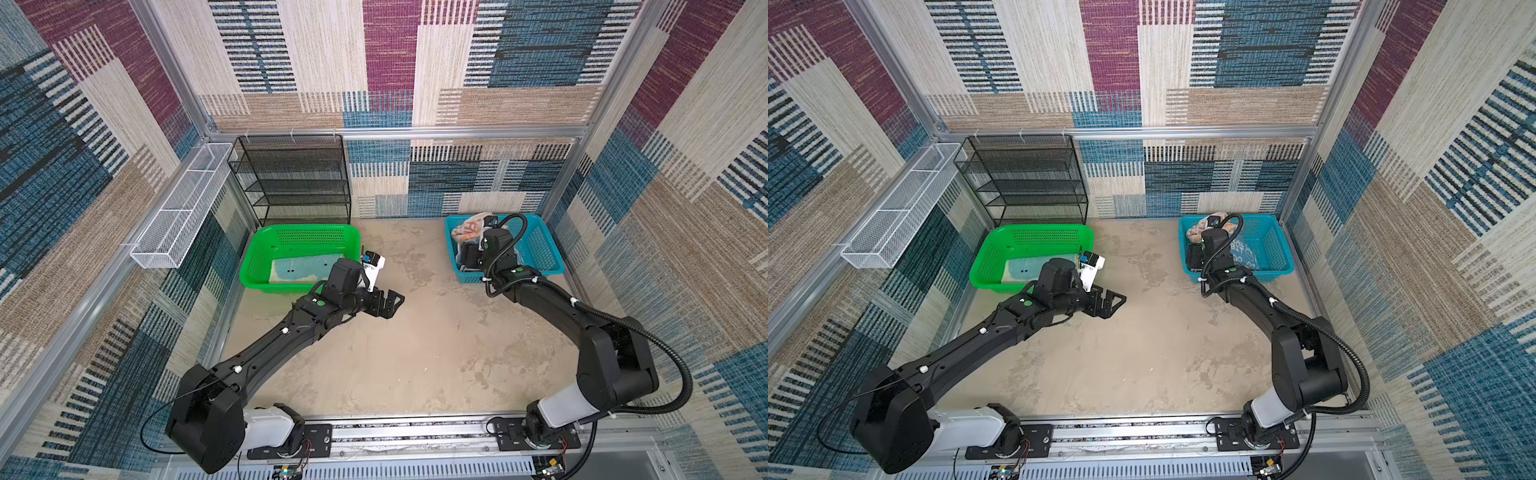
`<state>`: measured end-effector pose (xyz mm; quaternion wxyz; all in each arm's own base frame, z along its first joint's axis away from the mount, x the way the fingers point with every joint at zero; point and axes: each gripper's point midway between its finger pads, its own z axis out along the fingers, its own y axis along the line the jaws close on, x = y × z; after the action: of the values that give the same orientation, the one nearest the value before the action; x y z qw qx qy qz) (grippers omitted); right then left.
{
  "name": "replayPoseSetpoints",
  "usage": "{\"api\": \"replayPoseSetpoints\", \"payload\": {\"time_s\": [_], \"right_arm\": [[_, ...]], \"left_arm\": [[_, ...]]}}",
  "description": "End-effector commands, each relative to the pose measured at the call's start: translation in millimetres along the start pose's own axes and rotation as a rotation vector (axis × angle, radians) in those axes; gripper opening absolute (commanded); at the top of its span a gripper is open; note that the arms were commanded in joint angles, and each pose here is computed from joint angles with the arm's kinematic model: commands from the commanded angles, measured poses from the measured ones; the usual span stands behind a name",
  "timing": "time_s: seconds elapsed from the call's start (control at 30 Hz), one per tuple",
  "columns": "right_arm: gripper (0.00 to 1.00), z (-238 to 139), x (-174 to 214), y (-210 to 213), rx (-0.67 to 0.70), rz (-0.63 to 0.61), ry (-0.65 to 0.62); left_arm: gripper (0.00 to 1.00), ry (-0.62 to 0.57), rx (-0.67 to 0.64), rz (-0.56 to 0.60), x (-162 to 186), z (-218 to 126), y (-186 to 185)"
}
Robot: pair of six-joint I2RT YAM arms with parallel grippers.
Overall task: Fold and stack the towels
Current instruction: 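Grasp the blue rabbit-print towel with the right gripper while the left draws back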
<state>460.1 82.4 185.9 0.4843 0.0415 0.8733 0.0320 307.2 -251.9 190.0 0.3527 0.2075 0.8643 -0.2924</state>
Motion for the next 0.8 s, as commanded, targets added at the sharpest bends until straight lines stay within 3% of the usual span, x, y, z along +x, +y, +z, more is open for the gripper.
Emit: {"api": "replayPoseSetpoints", "payload": {"time_s": [0.0,0.47,0.6,0.77], "right_arm": [[0.77,10.1,15.1,-11.2,0.004,-0.034,0.082],[0.72,39.6,45.5,-30.5,0.069,-0.109,0.189],[0.57,45.1,40.2,-33.4,0.076,-0.084,0.173],[0.23,43.0,29.7,-36.5,0.082,-0.066,0.145]], "left_arm": [[0.99,-0.006,0.004,0.027,-4.6,3.8,-1.8],[0.99,0.058,-0.018,0.033,8.6,21.7,3.3],[0.98,0.063,-0.030,0.037,9.8,22.2,5.1],[0.98,0.072,-0.041,0.040,11.3,23.1,7.1]]}}
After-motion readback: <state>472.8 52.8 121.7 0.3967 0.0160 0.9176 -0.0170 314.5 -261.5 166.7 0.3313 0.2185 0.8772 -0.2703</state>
